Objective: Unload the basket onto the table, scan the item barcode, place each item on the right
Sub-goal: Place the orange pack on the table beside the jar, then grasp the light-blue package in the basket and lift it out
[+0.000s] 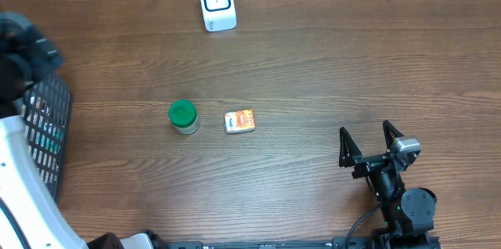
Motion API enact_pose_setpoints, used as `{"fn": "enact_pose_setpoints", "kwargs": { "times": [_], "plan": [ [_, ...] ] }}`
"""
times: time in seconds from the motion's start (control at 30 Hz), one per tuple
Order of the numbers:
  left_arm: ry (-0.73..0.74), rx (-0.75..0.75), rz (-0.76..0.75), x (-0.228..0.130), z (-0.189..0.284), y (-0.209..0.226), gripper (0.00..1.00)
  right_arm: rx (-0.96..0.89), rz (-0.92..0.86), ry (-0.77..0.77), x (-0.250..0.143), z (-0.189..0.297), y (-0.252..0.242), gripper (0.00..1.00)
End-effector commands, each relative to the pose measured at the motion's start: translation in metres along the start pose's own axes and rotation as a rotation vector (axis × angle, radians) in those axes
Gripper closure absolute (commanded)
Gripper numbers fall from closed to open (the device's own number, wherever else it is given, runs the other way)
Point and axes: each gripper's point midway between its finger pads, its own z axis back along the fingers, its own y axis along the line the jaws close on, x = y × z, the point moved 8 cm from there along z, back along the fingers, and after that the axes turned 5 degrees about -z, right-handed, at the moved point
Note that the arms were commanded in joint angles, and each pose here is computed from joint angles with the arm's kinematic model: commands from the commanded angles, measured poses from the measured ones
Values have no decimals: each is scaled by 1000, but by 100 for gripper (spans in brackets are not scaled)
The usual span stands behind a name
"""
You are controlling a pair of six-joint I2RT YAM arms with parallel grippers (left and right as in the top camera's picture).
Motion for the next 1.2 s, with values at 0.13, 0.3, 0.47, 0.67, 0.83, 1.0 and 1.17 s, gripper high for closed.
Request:
{"fn": "enact_pose_setpoints", "kwargs": {
  "times": [0.13, 0.3, 0.47, 0.67, 0.83, 1.0, 1.17],
  "plan": [
    [40, 103, 325, 16, -31, 82, 11, -4, 2, -5, -2, 0, -1, 0],
    [148, 158, 373, 12, -69, 112, 9, -4, 2, -5, -2, 0, -1, 0],
    [278, 117, 298, 0, -112, 124, 9, -4, 2, -5, -2, 0, -1, 0],
    [393, 70, 185, -20, -160, 128, 12, -4, 2, -5, -2, 0, -1, 0],
    [488, 41, 142, -37, -199, 131, 17, -4, 2, -5, -2, 0, -1, 0],
    [586, 29, 128, -54, -235, 134, 23, -4, 2, -5, -2, 0, -1, 0],
    [679, 18, 120, -72, -266, 137, 32, -4, 2, -5, -2, 0, -1, 0]
  ]
}}
